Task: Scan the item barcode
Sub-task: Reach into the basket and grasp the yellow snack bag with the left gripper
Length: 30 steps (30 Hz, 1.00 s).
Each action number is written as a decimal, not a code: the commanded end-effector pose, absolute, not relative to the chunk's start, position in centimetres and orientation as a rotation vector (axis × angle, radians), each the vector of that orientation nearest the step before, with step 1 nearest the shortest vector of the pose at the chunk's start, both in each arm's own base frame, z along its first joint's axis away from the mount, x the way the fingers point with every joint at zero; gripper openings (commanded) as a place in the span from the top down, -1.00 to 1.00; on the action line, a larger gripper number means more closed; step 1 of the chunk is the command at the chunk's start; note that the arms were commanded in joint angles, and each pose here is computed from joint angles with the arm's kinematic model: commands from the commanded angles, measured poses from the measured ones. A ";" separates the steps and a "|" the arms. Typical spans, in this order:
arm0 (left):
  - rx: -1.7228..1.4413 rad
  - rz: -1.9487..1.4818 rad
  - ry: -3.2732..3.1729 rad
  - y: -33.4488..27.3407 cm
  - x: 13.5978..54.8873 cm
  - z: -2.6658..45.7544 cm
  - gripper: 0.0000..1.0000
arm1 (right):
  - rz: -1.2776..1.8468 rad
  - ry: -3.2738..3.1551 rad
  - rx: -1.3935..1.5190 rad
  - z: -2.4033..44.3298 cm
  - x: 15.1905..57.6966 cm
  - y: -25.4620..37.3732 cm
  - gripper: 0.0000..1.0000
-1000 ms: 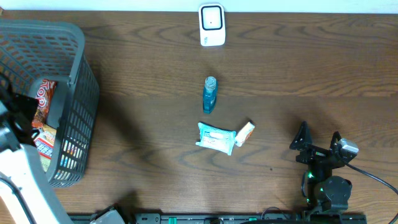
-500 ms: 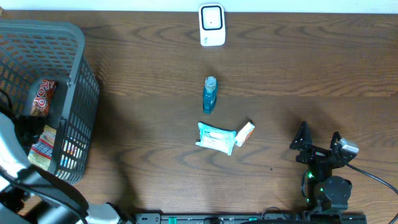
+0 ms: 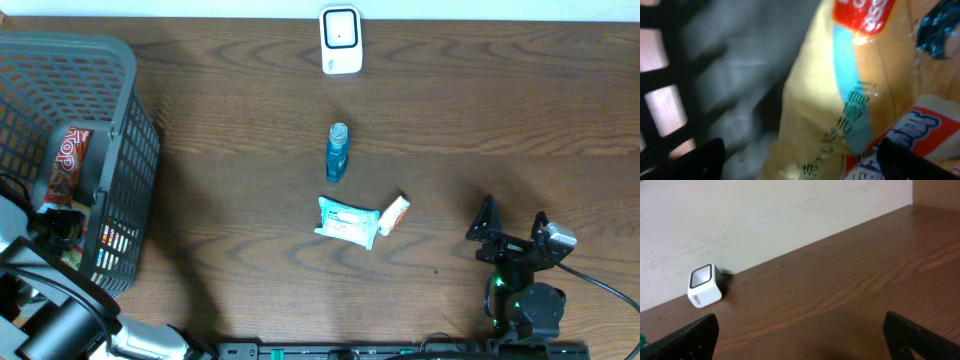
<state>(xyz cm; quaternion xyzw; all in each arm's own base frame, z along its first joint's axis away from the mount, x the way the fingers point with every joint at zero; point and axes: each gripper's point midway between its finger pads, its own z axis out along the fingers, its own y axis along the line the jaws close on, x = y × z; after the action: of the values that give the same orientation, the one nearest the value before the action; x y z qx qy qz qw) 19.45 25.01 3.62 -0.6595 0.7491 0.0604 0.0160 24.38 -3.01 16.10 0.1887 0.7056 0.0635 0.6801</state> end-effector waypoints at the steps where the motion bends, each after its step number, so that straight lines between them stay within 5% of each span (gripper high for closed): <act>1: -2.040 0.046 2.463 21.4 18.8 -0.4 -0.90 | 0.144 1.579 0.443 16.0 24.3 -3.3 -0.99; 3: -2.040 0.046 2.470 20.9 18.5 -1.1 -0.63 | 0.144 1.579 0.443 16.0 24.3 -3.3 -0.98; 9: -2.051 0.041 2.485 20.0 17.7 -2.1 0.75 | 0.144 1.579 0.443 16.0 24.3 -3.3 -0.98; 10: -2.050 0.041 2.484 20.0 17.7 -2.1 0.85 | 0.144 1.579 0.443 16.0 24.3 -3.3 -0.98; 17: -1.986 0.062 2.401 21.8 19.3 2.0 0.85 | 0.144 1.579 0.443 16.0 24.3 -3.3 -0.98; 30: -1.693 0.102 1.754 24.8 22.0 24.4 0.85 | 0.144 1.579 0.443 16.0 24.3 -3.3 -0.98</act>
<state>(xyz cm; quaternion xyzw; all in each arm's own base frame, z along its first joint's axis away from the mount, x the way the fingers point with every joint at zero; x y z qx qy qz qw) 22.30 25.21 19.70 -0.6339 0.7211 0.0478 0.2753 24.38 -3.01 16.09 0.1887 0.7057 0.0635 0.6799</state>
